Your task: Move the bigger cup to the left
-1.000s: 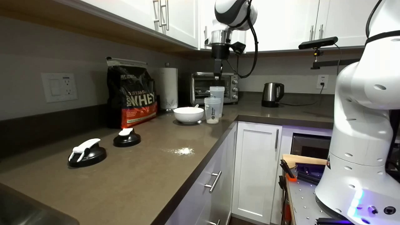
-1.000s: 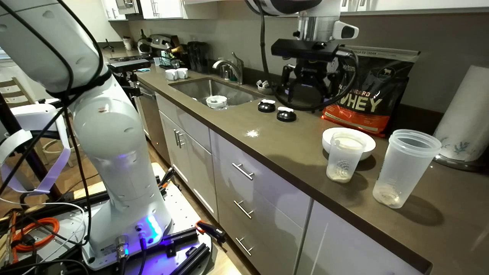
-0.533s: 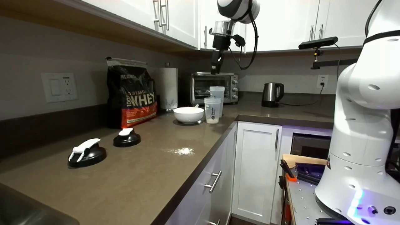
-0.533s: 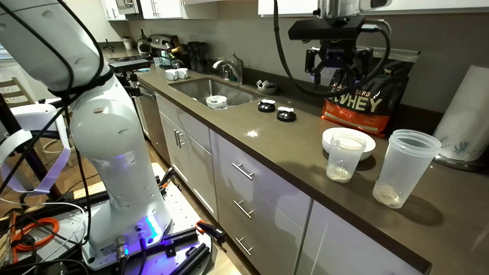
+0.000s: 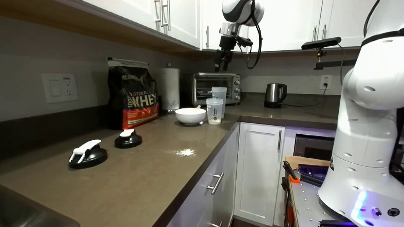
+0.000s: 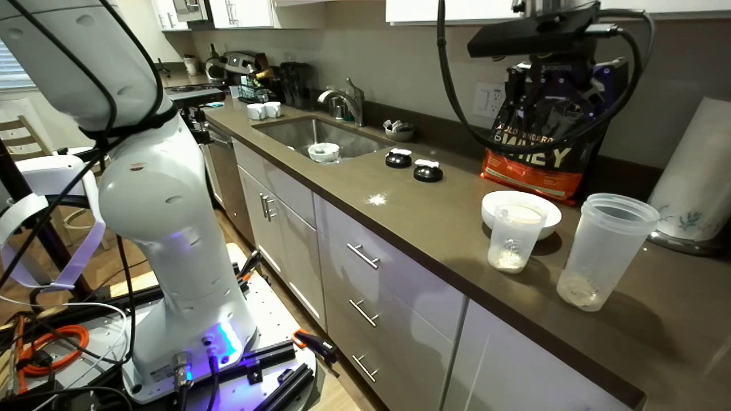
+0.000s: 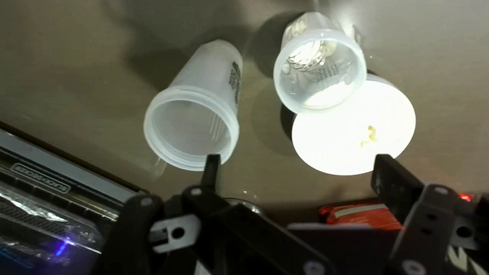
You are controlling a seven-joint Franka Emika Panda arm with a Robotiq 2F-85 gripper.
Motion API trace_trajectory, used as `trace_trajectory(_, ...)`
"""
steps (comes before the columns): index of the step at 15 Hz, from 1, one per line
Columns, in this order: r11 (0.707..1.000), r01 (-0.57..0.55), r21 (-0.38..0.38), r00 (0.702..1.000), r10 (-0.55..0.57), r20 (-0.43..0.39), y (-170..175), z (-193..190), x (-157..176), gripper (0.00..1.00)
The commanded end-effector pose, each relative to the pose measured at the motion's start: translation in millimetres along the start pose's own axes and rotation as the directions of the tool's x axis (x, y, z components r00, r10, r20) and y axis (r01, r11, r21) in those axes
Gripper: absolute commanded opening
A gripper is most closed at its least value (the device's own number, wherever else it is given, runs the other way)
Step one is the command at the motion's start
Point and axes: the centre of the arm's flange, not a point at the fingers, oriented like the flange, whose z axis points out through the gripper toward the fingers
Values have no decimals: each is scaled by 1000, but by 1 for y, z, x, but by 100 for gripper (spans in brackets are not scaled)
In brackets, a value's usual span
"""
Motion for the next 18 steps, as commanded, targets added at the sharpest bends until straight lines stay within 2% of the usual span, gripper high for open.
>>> trace_trajectory(1,986,-142,-82,990,142,-13,43,2,7,100)
trace_trajectory(6,949,-287,-131,957,291,9,88,14,-18,100)
trace_trajectory(11,904,-415,-98,908,419,24,110,41,-30,100)
trace_trajectory(16,859,-511,-38,858,512,28,107,64,-15,100)
trace_trajectory(17,881,-470,-61,880,472,43,104,57,-30,100)
trace_trajectory(18,876,-479,-50,875,481,47,102,62,-27,100)
